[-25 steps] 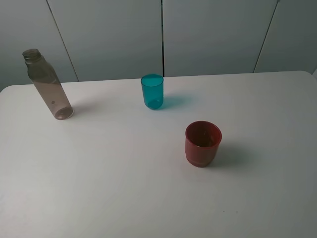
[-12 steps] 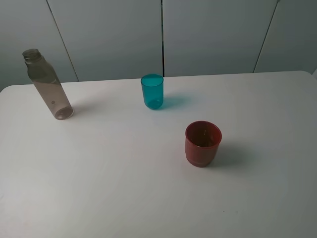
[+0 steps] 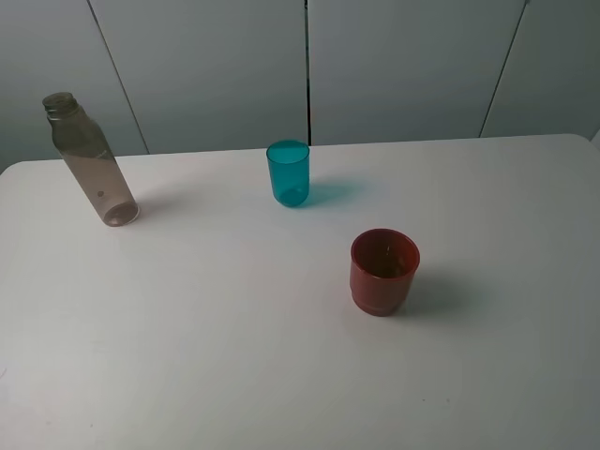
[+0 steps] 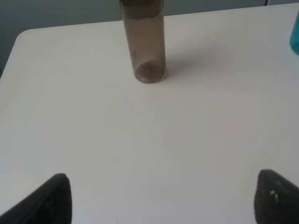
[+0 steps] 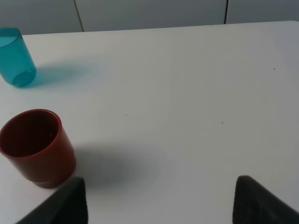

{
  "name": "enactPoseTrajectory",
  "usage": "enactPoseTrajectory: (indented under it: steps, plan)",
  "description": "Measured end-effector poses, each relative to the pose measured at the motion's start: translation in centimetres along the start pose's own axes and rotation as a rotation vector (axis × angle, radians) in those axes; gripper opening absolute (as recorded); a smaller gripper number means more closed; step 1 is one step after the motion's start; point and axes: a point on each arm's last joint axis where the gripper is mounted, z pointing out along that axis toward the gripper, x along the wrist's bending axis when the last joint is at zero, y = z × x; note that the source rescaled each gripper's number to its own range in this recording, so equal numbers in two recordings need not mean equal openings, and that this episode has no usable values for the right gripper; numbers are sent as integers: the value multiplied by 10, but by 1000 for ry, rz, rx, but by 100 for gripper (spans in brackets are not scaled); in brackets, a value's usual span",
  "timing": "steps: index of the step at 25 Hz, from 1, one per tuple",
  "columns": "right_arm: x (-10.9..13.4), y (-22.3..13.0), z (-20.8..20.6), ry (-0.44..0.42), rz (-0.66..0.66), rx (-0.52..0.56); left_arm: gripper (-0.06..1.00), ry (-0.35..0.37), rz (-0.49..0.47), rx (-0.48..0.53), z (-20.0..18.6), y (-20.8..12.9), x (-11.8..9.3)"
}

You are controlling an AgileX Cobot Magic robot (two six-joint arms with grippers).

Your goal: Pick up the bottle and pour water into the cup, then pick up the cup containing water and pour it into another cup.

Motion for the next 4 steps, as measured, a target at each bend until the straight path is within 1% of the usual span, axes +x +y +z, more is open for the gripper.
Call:
enactPoseTrajectory:
  steps: [4]
  plan:
    - [0, 0, 0, 0, 0, 0, 99, 0, 0, 0, 0, 0, 0]
